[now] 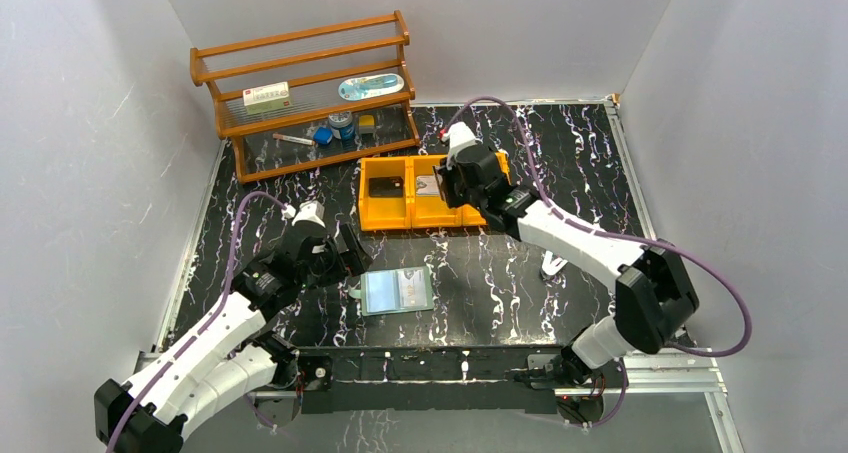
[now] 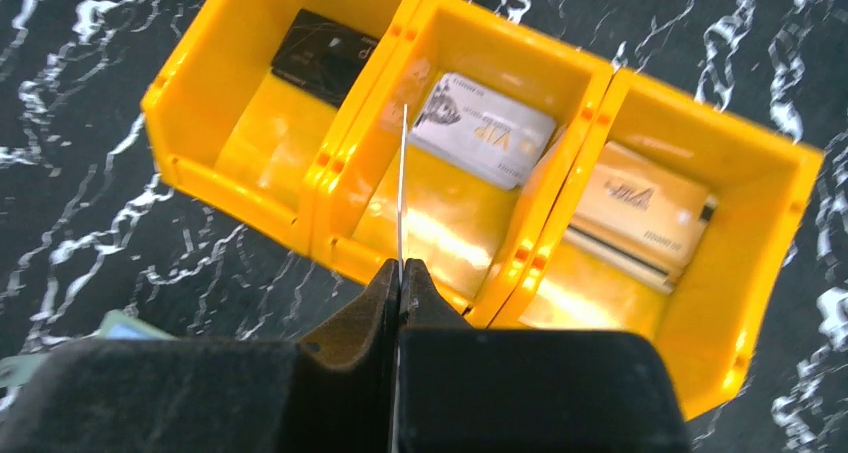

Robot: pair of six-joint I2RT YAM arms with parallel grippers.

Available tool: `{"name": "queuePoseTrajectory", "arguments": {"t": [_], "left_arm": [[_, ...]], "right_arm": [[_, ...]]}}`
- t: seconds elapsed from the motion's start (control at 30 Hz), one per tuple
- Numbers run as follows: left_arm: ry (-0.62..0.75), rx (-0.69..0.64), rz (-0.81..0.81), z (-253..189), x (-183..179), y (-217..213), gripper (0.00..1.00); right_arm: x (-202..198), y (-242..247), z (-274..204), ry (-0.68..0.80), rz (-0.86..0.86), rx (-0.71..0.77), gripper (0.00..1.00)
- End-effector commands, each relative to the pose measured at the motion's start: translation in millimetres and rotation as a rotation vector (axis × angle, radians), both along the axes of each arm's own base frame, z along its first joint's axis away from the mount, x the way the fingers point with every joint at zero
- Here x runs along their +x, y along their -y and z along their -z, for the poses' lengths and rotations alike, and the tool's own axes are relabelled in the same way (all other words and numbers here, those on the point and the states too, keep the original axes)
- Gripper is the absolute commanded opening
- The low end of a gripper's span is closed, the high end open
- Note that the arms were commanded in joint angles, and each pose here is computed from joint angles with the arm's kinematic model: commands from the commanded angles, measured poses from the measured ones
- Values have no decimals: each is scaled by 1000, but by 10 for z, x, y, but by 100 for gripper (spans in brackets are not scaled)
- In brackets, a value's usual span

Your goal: Take the credit cards out of the card holder

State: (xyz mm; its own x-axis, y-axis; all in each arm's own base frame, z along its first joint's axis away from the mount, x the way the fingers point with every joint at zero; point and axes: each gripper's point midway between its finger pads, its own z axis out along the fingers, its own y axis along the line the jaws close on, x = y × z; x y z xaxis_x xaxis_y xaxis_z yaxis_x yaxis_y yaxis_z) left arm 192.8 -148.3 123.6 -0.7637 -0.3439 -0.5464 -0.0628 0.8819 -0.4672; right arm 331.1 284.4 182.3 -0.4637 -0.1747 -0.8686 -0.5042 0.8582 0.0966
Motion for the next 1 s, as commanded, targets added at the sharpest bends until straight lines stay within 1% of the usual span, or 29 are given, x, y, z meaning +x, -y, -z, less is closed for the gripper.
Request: {"name": "queuePoseTrajectory", "arguments": {"t": [0.0, 0.17, 0.37, 0.53, 0.87, 0.97], "left_arm": [[0, 35, -38, -3, -9, -105, 98], [0, 46, -45, -5, -26, -140, 98], [-10, -18, -47, -11, -38, -50, 98], [-11, 1, -57, -5, -48, -96, 98], [-9, 5, -63, -23, -91, -142, 98], [-12, 6, -68, -18, -99, -150, 98]], "right_arm": [[264, -40, -130, 148, -99, -160, 0], [426, -86, -84, 232, -195, -308, 0], [636, -111, 20, 273, -249, -470, 0], [820, -140, 162, 305, -295, -594, 0], [1104, -248, 442, 345, -428, -763, 0], [1197, -237, 481, 364, -434, -800, 0]]}}
